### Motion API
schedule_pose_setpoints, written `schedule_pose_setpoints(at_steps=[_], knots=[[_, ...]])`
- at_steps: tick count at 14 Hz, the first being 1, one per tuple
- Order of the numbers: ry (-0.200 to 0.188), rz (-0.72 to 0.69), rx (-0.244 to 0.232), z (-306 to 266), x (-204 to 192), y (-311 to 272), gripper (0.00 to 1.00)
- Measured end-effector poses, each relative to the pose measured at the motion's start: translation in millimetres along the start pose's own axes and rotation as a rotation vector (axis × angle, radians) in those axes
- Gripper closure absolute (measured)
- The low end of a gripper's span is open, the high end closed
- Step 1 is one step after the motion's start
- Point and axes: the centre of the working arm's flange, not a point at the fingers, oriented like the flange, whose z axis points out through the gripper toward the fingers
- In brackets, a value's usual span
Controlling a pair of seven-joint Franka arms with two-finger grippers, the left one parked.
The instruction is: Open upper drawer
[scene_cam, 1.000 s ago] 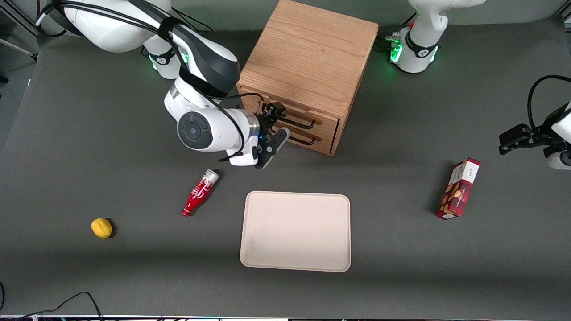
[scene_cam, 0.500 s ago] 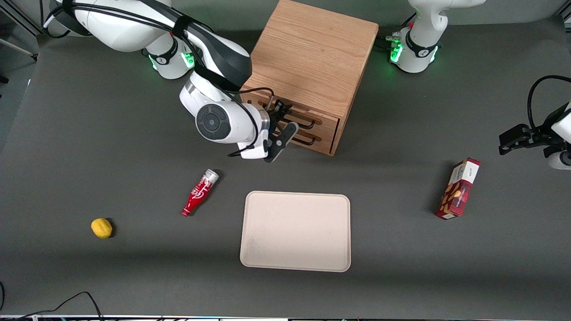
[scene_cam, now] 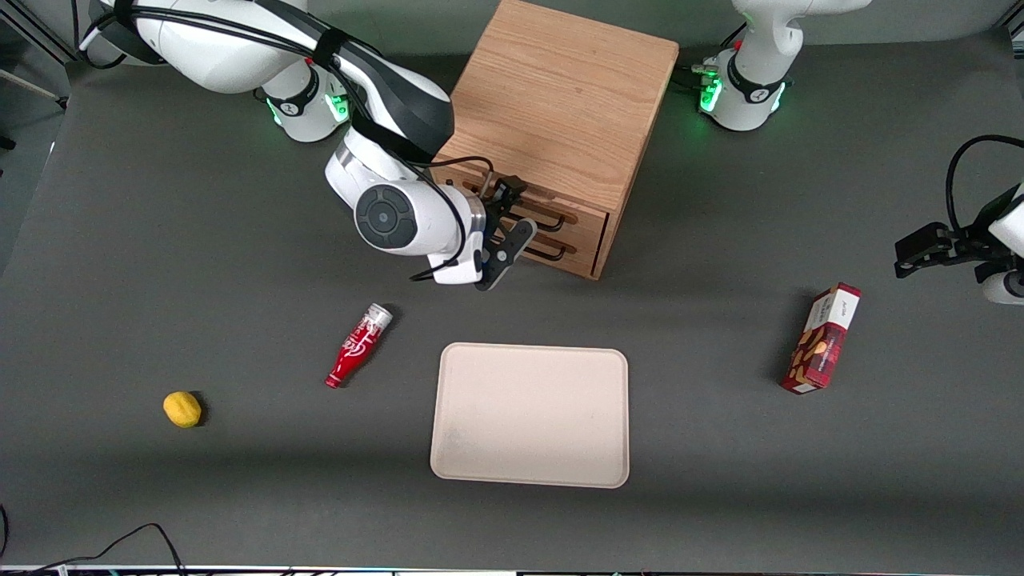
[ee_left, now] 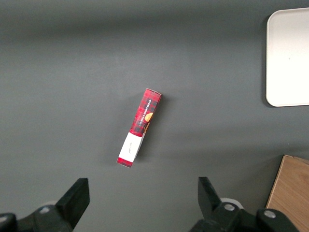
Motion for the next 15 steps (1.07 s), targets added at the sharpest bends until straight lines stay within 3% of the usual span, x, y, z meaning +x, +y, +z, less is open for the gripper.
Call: schedule_pose_setpoints(at_steps=[3,10,15], knots=[[0.006,0.0,-0.03,4.0,1.3,9.6,0.0],[-0.003,0.007,-0.024,13.6,3.0,14.5,0.0],[0.008,0.008,-0.051,12.1,4.9,23.0,0.0]])
